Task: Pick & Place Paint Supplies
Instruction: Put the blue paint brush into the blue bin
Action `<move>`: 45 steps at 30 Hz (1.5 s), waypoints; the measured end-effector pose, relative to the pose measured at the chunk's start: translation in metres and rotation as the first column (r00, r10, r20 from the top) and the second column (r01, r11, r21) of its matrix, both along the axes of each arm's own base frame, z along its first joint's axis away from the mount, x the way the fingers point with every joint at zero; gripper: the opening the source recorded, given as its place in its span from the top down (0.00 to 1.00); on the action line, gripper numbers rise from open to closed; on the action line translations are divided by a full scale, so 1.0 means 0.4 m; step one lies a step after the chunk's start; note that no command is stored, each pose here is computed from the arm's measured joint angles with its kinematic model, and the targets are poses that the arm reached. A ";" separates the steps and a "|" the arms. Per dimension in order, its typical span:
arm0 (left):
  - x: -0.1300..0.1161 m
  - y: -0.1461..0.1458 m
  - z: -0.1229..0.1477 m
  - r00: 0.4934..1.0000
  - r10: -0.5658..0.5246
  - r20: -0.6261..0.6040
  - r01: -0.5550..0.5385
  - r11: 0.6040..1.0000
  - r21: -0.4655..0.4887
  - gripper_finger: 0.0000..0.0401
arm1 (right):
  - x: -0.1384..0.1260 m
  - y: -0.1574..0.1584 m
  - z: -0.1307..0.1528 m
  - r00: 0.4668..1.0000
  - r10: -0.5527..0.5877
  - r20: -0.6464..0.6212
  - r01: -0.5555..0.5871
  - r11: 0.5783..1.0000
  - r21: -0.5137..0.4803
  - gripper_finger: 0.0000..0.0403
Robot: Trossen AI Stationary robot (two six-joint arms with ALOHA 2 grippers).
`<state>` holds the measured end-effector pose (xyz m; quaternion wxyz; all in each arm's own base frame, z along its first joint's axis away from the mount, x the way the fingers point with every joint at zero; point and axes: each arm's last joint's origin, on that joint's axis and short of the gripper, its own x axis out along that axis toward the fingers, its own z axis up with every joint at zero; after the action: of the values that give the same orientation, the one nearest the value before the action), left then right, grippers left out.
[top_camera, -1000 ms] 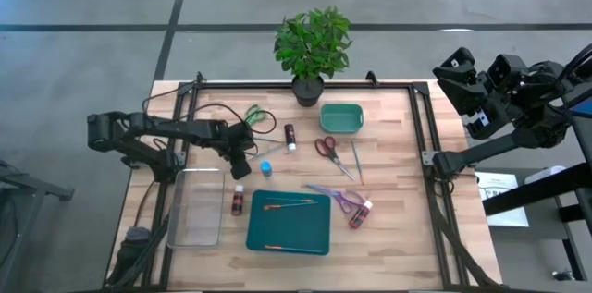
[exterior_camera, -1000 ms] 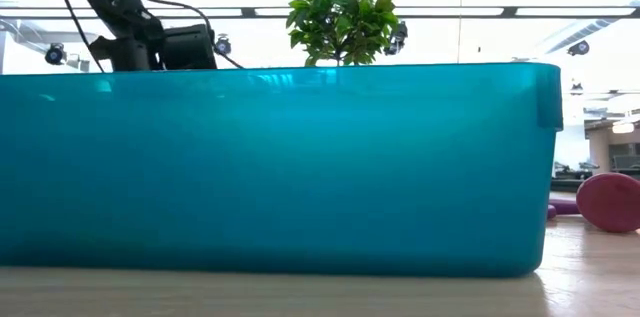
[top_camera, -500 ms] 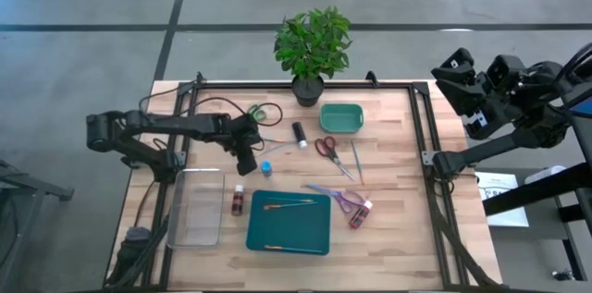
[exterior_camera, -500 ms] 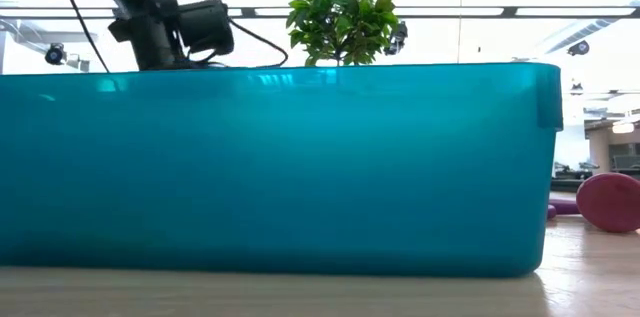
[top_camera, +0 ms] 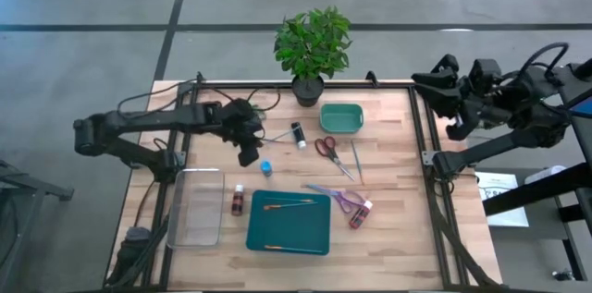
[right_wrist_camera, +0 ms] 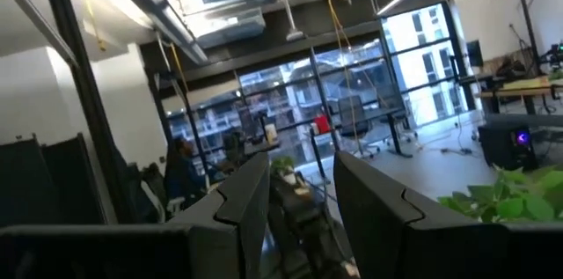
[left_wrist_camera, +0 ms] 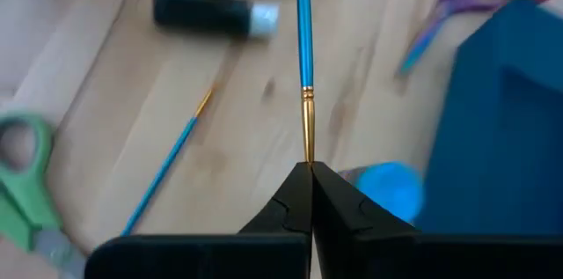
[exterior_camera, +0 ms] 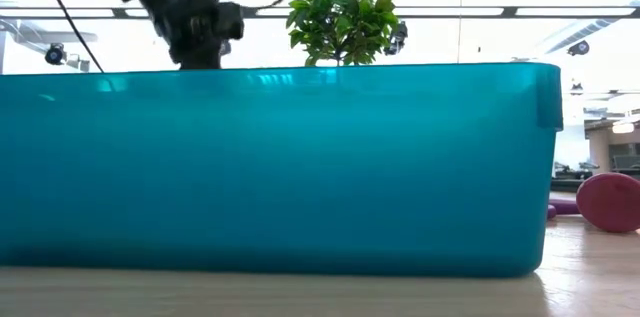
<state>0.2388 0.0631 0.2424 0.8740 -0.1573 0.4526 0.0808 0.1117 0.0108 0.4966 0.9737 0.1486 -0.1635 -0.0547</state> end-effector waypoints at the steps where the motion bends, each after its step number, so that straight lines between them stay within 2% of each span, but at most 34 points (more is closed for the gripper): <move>1: 0.004 -0.004 0.013 1.000 -0.019 0.013 0.020 1.000 -0.008 1.00 | 0.004 0.001 -0.001 1.000 0.000 -0.004 0.000 1.000 -0.001 0.68; 8: 0.034 -0.087 0.049 0.986 -0.153 0.069 0.158 0.984 -0.080 1.00 | 0.003 0.001 0.000 1.000 0.000 0.000 0.000 1.000 0.001 0.68; 13: 0.035 -0.168 0.034 0.965 -0.252 0.069 0.259 0.955 -0.142 1.00 | 0.004 0.001 -0.001 1.000 0.003 -0.001 -0.003 1.000 0.002 0.68; 19: 0.045 -0.217 0.024 0.943 -0.323 0.072 0.331 0.925 -0.187 1.00 | 0.002 0.001 0.004 1.000 0.002 0.019 -0.002 1.000 0.002 0.68; 23: 0.077 -0.253 -0.021 0.918 -0.394 0.041 0.392 0.888 -0.243 1.00 | 0.001 0.000 0.007 0.999 0.002 0.032 -0.002 1.000 0.001 0.68; 26: 0.103 -0.272 -0.058 0.908 -0.418 -0.001 0.403 0.876 -0.264 1.00 | 0.000 0.000 0.009 0.999 0.006 0.040 -0.006 1.000 0.007 0.68; 34: 0.168 -0.304 -0.099 0.869 -0.492 -0.042 0.464 0.843 -0.274 1.00 | 0.000 0.001 0.010 0.999 0.012 0.046 -0.013 1.000 0.016 0.68; 45: 0.173 -0.308 -0.106 0.872 -0.486 -0.059 0.452 0.845 -0.287 1.00 | -0.014 -0.002 0.013 0.998 0.013 0.059 -0.014 1.000 0.014 0.68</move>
<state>0.3081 -0.0603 0.1999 0.8071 -0.1513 0.5395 -0.1864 0.1061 0.0101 0.5017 0.9677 0.1584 -0.1907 -0.0450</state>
